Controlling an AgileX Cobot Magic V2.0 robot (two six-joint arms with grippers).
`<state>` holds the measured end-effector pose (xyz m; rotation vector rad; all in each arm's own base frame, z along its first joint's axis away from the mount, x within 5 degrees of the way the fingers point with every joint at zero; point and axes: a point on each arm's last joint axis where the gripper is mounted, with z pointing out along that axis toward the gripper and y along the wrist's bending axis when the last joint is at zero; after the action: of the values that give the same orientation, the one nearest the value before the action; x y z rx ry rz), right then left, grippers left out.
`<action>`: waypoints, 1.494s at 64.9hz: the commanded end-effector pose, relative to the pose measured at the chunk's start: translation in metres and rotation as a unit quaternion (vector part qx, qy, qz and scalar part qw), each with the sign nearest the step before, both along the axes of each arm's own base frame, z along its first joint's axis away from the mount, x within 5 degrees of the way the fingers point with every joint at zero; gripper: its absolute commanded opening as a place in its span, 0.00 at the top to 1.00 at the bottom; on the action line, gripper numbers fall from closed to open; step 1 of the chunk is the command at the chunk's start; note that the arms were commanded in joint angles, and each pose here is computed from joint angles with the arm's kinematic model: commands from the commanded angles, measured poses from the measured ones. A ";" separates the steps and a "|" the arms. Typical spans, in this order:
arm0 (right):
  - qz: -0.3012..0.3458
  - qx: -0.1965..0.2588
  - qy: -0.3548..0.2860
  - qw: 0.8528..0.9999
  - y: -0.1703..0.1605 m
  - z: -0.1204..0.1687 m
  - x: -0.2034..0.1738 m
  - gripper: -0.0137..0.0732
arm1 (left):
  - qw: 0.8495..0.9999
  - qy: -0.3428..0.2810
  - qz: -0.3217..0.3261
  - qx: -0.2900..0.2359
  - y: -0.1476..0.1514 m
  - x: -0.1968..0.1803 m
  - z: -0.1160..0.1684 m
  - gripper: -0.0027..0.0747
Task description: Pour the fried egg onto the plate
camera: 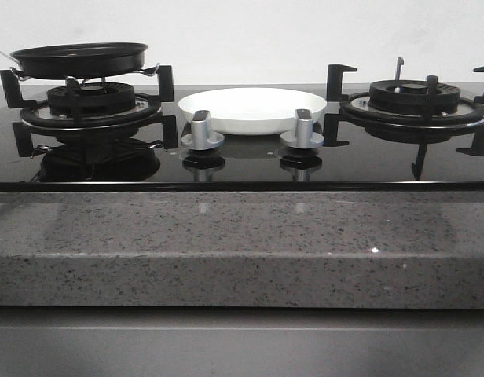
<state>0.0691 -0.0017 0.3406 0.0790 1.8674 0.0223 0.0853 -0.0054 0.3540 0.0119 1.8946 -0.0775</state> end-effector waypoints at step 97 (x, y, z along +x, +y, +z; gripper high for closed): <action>0.241 0.030 0.230 0.942 0.091 0.015 0.210 0.12 | 0.999 -0.048 -0.006 -0.023 -0.002 0.003 0.016 0.29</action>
<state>0.2713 0.0864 0.3343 -0.3732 2.4124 0.4243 0.0857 -0.0071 0.3539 0.0002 1.8974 -0.1128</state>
